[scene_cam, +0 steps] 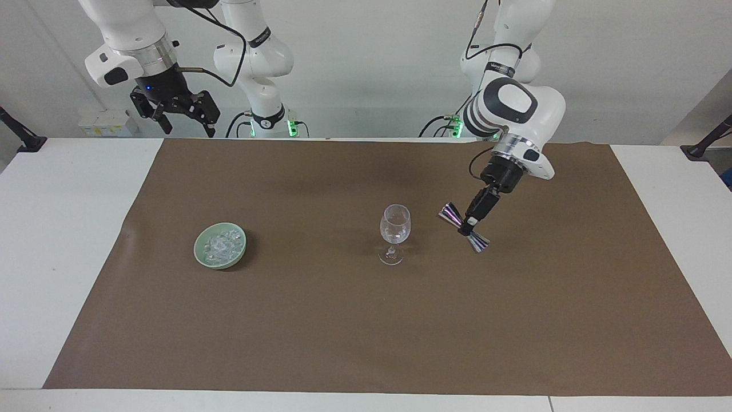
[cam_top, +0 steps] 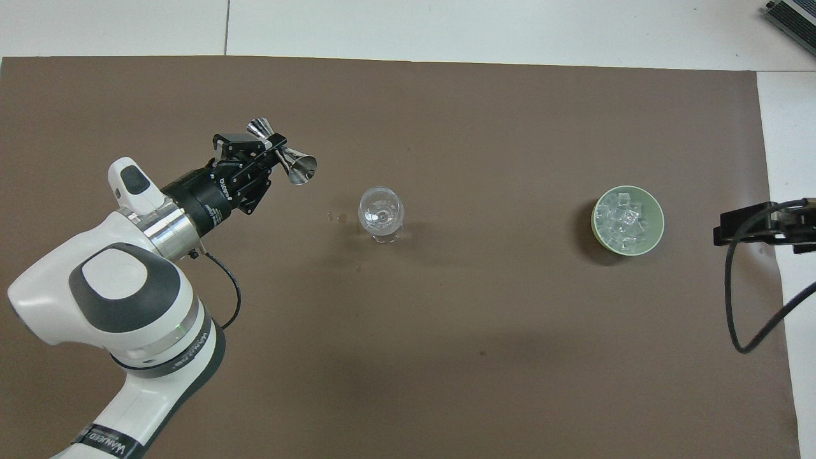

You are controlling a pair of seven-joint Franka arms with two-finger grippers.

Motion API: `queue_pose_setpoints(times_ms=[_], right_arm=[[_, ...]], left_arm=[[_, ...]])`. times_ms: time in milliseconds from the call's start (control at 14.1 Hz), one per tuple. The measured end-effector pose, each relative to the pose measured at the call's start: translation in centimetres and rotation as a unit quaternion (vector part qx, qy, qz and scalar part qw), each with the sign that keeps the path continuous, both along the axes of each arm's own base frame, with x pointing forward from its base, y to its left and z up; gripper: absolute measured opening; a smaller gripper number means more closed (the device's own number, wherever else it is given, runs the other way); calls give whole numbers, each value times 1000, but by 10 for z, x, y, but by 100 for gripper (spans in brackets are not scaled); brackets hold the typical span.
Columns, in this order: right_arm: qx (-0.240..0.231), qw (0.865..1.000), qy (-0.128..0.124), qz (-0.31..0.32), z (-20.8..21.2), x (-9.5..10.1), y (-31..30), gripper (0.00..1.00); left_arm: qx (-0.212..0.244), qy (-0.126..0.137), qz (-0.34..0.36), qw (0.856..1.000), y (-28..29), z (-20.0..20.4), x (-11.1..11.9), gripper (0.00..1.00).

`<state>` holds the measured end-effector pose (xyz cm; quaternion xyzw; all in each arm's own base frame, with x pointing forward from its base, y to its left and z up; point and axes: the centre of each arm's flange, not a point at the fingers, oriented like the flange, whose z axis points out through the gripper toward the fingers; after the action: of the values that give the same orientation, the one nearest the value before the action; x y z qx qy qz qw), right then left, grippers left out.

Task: Pour wine and add ice with both arms
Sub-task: 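Carry the shaker back toward its start spot with the left gripper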

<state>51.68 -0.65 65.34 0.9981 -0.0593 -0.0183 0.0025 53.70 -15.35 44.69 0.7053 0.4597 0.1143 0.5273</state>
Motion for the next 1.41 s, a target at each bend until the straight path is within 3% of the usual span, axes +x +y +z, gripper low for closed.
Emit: queue_pose_setpoints(times_ms=[353, 495, 778, 1202, 1414], right_arm=[[0, 1000, 0, 0, 0, 0, 0, 100], [0, 1000, 0, 0, 0, 0, 0, 100], [0, 1000, 0, 0, 0, 0, 0, 100], [0, 1000, -1, -1, 0, 0, -1, 100], [0, 1000, -23, 0, -1, 6, -1, 100]], left_arm=[[-85, 65, -2, 994, 79, -14, -7, 21], [-104, 104, -8, 989, 112, -13, -6, 21], [-167, 150, -6, 974, 160, -16, -10, 21], [-255, 256, 1, 932, 227, -62, -28, 21], [-308, 316, 7, 897, 256, -98, -34, 21]])
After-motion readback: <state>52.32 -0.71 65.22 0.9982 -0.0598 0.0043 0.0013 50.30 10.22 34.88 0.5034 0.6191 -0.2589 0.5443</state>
